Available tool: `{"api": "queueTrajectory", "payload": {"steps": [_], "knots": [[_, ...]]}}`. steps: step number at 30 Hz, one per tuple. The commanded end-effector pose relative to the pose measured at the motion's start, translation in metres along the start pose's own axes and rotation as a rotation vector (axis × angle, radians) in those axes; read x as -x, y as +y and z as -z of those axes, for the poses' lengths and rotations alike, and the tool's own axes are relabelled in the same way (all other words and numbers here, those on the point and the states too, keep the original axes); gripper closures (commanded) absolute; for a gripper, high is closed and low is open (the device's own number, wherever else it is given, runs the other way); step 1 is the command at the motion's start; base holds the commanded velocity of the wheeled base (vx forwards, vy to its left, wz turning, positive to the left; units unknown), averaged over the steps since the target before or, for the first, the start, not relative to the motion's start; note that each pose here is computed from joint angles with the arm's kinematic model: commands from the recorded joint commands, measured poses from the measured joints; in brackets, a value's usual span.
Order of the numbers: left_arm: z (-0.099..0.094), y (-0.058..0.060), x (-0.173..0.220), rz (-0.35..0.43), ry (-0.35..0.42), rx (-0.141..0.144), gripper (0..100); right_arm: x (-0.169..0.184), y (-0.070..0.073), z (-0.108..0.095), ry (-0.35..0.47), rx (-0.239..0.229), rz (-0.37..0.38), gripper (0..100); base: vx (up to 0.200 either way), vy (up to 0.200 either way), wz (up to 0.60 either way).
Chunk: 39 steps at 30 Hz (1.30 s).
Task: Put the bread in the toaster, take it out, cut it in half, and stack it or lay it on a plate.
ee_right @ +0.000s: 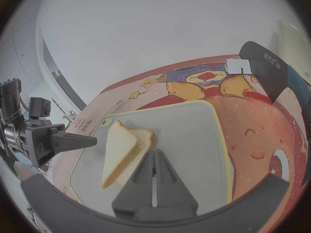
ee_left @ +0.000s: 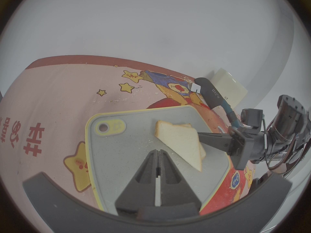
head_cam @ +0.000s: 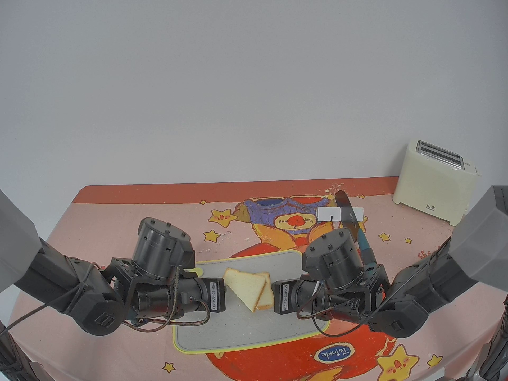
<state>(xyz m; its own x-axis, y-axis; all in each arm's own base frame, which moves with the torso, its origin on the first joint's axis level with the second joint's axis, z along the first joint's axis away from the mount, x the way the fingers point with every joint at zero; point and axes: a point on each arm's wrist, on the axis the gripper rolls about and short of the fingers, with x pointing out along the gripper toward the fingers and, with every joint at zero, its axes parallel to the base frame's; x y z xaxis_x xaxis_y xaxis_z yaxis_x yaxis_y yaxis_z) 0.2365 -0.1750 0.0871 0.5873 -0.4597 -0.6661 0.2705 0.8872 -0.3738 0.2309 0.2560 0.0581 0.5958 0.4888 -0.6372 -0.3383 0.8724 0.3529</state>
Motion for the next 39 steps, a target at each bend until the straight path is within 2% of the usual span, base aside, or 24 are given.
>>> {"api": "queueTrajectory", "payload": {"steps": [1, 22, 25, 31, 32, 33, 36, 37, 38, 39], "knots": [[0.001, -0.004, -0.009, 0.002, 0.013, -0.005, 100, -0.001, 0.0, 0.001, 0.003, 0.001, 0.003, 100, 0.0, 0.0, 0.0], [0.001, -0.005, -0.006, 0.005, 0.009, -0.008, 100, -0.002, -0.001, 0.003, 0.008, 0.002, 0.008, 100, 0.0, 0.0, 0.0], [0.001, -0.005, 0.003, 0.012, -0.006, -0.009, 100, -0.002, -0.001, 0.003, 0.007, 0.002, 0.01, 100, 0.0, 0.0, 0.0], [0.003, 0.0, 0.04, 0.027, -0.066, 0.009, 100, -0.002, -0.001, 0.003, 0.007, 0.003, 0.01, 100, 0.0, 0.0, 0.0], [0.003, 0.002, 0.046, 0.026, -0.079, 0.017, 100, -0.002, -0.002, 0.003, 0.009, 0.002, 0.011, 100, 0.0, 0.0, 0.0], [0.002, 0.008, 0.057, 0.021, -0.105, 0.046, 100, -0.003, -0.002, 0.003, 0.01, 0.003, 0.011, 100, 0.0, 0.0, 0.0], [0.001, 0.018, 0.075, 0.019, -0.152, 0.147, 100, -0.004, -0.002, 0.004, 0.013, 0.001, 0.013, 100, 0.0, 0.0, 0.0], [0.001, 0.02, 0.083, 0.027, -0.171, 0.19, 100, -0.005, -0.003, 0.005, 0.017, 0.003, 0.015, 100, 0.0, 0.0, 0.0], [0.002, 0.021, 0.085, 0.032, -0.176, 0.207, 100, -0.005, -0.003, 0.005, 0.018, 0.005, 0.016, 100, 0.0, 0.0, 0.0], [0.003, 0.021, 0.094, 0.051, -0.194, 0.259, 100, -0.006, -0.003, 0.006, 0.02, 0.005, 0.018, 100, 0.0, 0.0, 0.0]]}}
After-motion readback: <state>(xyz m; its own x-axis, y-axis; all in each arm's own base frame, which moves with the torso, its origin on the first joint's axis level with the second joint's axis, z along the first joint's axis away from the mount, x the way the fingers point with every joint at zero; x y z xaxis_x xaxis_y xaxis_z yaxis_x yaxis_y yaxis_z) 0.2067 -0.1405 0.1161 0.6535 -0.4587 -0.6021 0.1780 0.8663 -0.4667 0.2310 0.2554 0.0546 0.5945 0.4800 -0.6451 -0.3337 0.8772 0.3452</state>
